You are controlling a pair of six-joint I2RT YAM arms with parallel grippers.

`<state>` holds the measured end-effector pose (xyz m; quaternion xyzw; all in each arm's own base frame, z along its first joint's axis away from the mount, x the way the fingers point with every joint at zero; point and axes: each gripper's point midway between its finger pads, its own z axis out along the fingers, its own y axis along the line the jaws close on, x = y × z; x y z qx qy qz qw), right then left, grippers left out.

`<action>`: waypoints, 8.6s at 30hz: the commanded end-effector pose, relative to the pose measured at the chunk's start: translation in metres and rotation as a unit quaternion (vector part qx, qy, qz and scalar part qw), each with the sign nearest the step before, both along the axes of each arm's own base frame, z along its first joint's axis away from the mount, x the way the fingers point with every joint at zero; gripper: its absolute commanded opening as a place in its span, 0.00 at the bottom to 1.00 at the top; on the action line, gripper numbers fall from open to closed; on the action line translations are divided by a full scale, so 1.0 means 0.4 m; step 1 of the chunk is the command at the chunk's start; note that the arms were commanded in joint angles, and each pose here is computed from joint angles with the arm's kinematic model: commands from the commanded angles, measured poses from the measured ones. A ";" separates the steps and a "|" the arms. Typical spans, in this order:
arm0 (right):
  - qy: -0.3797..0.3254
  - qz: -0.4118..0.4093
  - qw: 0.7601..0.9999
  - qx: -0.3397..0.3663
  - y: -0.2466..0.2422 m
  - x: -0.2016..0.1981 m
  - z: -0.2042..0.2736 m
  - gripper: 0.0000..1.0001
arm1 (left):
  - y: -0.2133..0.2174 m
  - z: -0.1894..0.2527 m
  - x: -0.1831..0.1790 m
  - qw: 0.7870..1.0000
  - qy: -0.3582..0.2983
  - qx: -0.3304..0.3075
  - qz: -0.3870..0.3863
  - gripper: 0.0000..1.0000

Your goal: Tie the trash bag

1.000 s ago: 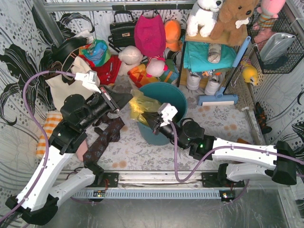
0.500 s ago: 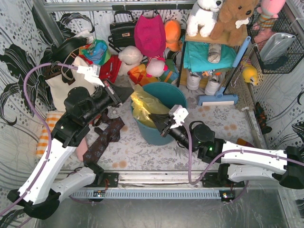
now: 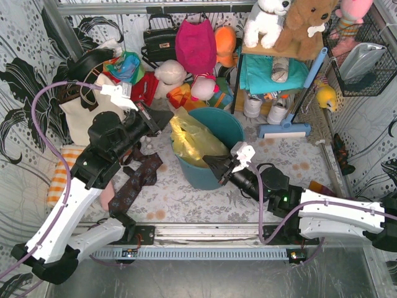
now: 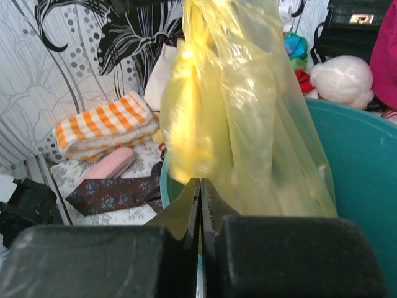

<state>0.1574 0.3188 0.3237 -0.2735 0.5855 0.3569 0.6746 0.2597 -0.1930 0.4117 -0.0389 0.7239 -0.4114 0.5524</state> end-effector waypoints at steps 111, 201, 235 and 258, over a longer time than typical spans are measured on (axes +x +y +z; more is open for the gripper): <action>-0.082 0.064 0.975 -0.194 0.037 0.051 0.165 0.00 | -0.074 0.063 -0.047 0.992 -0.061 -0.043 -0.104 0.05; 0.211 0.000 0.977 -0.027 0.116 0.122 0.234 0.51 | -0.071 0.037 -0.110 0.989 -0.026 -0.042 -0.137 0.00; 0.273 -0.087 0.958 -0.028 0.033 0.190 0.120 0.00 | -0.056 0.041 -0.131 0.989 -0.045 -0.051 -0.134 0.00; 0.207 0.052 0.977 0.019 0.088 0.111 0.280 0.40 | -0.072 0.048 -0.150 0.982 -0.077 -0.060 -0.165 0.00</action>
